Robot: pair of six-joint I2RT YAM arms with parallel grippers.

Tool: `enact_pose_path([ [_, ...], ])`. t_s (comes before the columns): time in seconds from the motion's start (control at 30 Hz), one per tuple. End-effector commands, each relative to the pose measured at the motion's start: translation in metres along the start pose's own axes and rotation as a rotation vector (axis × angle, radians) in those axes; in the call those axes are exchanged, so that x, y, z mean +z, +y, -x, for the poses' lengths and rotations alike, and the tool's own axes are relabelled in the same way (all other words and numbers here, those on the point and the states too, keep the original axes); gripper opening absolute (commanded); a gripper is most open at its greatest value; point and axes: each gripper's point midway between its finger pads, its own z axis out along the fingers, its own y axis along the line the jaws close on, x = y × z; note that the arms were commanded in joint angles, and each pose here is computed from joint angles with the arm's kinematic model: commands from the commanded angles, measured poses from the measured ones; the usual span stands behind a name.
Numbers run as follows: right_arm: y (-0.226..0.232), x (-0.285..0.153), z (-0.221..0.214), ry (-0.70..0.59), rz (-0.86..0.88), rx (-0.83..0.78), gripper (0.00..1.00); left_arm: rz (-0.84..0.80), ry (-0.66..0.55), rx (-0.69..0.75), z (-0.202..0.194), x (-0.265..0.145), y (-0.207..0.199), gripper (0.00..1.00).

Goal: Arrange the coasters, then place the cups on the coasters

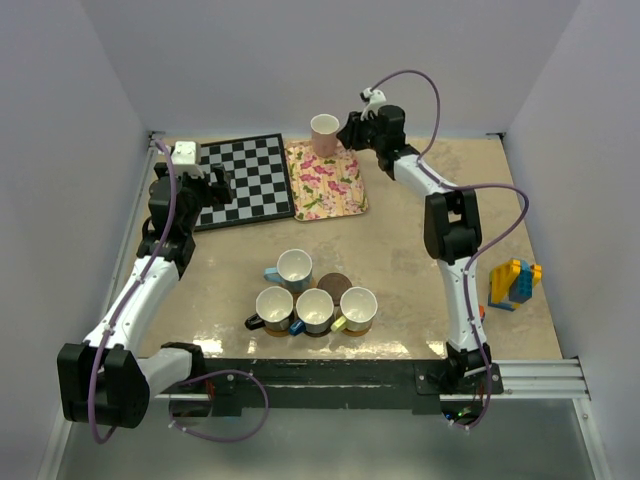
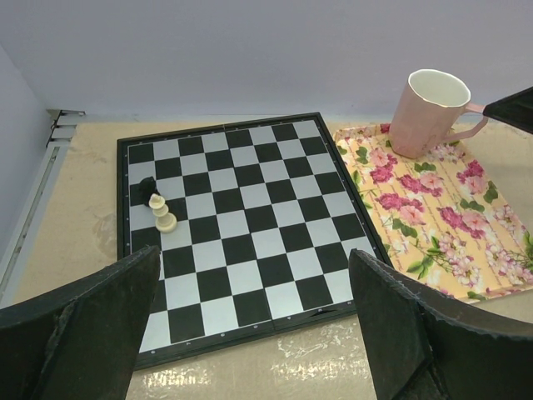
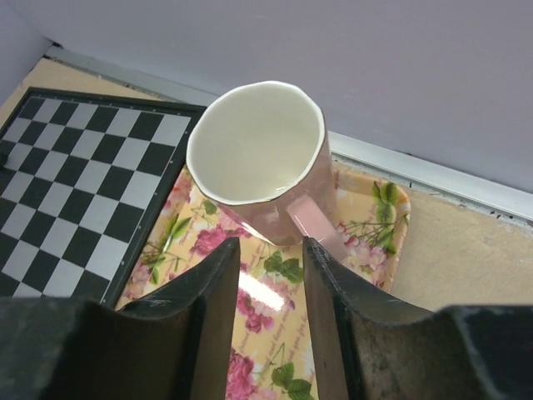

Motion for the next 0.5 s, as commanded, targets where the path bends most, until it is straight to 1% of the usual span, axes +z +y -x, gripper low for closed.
enact_pose_path([
  [0.0, 0.005, -0.012, 0.071, -0.205, -0.041, 0.0, 0.38, -0.009, -0.053, -0.003, 0.022, 0.001, -0.003, 0.99],
  [0.1, -0.001, -0.008, 0.074, -0.231, -0.059, 0.017, 0.36, -0.014, -0.05, -0.004, 0.021, 0.002, -0.004, 0.99],
  [0.23, -0.016, 0.001, 0.067, -0.232, -0.111, 0.051, 0.33, -0.016, -0.048, -0.004, 0.021, 0.003, -0.004, 0.99],
  [0.47, -0.037, 0.017, 0.044, -0.18, -0.178, 0.055, 0.32, -0.016, -0.048, -0.004, 0.021, 0.003, -0.004, 0.99],
])
